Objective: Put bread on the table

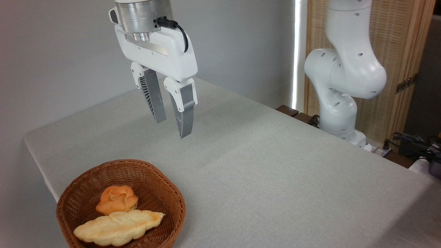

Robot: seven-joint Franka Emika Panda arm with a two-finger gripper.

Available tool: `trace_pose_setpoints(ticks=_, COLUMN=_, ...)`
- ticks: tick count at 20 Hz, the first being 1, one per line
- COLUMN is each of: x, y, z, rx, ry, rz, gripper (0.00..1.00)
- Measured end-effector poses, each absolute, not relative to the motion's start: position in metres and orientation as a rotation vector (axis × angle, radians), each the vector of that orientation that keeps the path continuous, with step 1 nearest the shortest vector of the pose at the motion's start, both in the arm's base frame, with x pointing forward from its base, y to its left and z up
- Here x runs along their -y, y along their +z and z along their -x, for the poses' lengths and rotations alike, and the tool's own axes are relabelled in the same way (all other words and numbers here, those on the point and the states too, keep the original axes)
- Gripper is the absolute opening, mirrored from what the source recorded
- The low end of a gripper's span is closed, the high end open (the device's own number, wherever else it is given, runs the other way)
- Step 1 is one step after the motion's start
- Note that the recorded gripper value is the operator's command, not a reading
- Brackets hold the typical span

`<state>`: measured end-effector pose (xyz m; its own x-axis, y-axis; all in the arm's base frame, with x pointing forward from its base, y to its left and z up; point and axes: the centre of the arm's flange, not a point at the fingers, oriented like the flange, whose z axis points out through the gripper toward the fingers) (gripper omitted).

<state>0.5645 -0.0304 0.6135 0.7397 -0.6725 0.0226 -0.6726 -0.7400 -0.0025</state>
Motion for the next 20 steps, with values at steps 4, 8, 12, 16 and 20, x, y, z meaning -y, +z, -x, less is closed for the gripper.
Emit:
trace_pose_setpoints(ticks=4, x=0.03, y=0.613, z=-0.565, rx=1.13, ry=0.032, rz=-2.924, gripper=1.0)
trace_pose_setpoints(ticks=8, x=0.03, y=0.612, z=-0.565, rx=1.13, ry=0.03, rz=-2.924, gripper=1.0)
trace_pose_setpoints(ticks=12, x=0.031, y=0.615, z=-0.569, rx=1.133, ry=0.091, rz=-2.934, gripper=1.0)
trace_pose_setpoints(ticks=16, x=0.032, y=0.617, z=-0.576, rx=1.137, ry=0.16, rz=-2.942, gripper=1.0)
trace_pose_setpoints(ticks=20, x=0.045, y=0.608, z=-0.591, rx=1.17, ry=0.249, rz=-2.94, gripper=1.0)
